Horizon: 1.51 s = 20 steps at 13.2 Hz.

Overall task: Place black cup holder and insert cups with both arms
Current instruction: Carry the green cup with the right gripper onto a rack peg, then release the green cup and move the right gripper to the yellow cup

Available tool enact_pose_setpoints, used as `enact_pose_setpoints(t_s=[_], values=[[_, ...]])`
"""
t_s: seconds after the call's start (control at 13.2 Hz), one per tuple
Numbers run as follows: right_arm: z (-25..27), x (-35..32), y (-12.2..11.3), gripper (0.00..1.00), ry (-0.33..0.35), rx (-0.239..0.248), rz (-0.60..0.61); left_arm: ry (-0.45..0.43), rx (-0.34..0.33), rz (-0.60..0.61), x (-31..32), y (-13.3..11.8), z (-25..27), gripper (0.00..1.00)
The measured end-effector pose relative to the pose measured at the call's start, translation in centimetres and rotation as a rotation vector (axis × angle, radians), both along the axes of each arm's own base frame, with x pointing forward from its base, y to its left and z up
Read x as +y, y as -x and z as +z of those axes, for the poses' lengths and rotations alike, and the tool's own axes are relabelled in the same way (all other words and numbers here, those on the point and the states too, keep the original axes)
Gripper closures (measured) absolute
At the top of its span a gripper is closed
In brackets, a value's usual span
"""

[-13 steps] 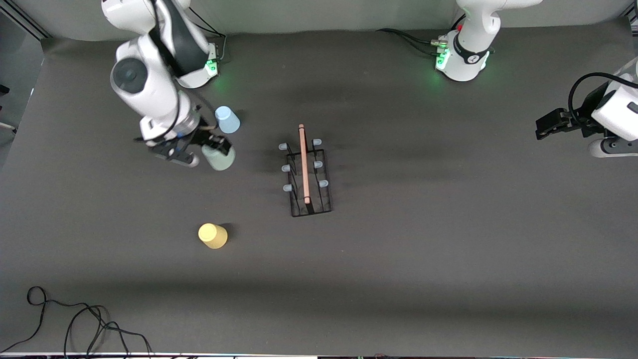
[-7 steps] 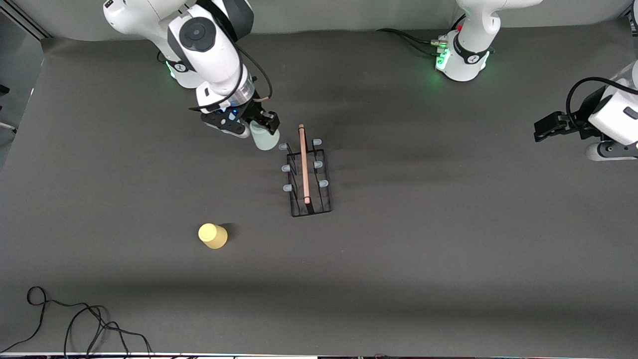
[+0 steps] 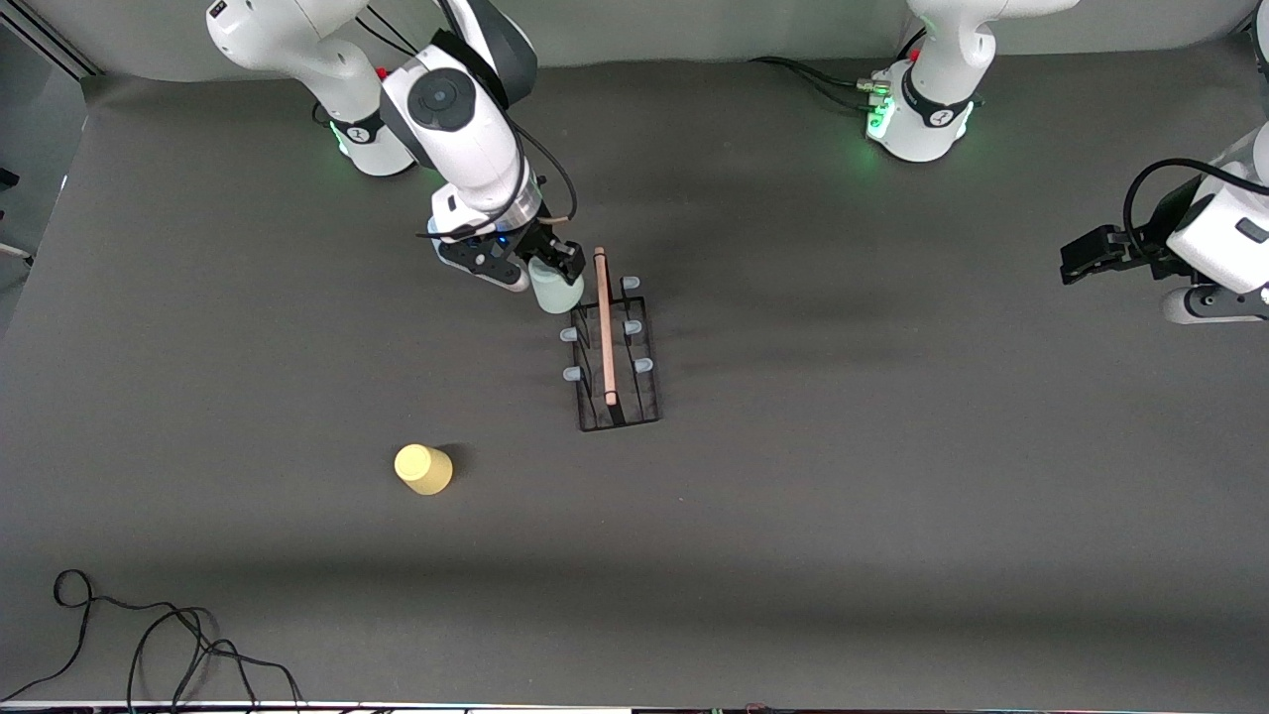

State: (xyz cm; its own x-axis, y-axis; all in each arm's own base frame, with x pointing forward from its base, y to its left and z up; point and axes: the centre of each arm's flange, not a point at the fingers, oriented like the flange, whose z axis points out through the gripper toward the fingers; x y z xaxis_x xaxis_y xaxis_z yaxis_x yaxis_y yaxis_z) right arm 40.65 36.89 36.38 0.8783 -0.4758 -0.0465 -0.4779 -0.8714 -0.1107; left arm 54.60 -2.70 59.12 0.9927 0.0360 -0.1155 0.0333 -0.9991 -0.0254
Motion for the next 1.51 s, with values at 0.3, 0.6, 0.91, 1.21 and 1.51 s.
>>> enact_pose_setpoints(t_s=[0.3, 0.6, 0.91, 1.21, 1.51], values=[[-1.9, 0.2, -0.2, 0.27, 0.015, 0.016, -0.001, 0.000, 0.001, 0.000, 0.0, 0.0, 0.0, 0.00], [-1.7, 0.6, -0.9, 0.00, 0.004, 0.002, -0.002, 0.000, 0.001, -0.001, 0.0, 0.0, -0.1, 0.00], [1.6, -4.1, -6.4, 0.00, 0.047, -0.006, 0.118, -0.001, 0.002, -0.002, -0.1, 0.0, -0.1, 0.00], [1.9, -15.5, -15.7, 0.00, 0.092, -0.057, 0.195, -0.001, 0.003, -0.001, -0.1, 0.0, -0.1, 0.00], [-2.5, -20.6, -21.7, 0.00, 0.109, -0.053, 0.196, -0.001, 0.006, -0.002, -0.1, 0.0, -0.4, 0.00]])
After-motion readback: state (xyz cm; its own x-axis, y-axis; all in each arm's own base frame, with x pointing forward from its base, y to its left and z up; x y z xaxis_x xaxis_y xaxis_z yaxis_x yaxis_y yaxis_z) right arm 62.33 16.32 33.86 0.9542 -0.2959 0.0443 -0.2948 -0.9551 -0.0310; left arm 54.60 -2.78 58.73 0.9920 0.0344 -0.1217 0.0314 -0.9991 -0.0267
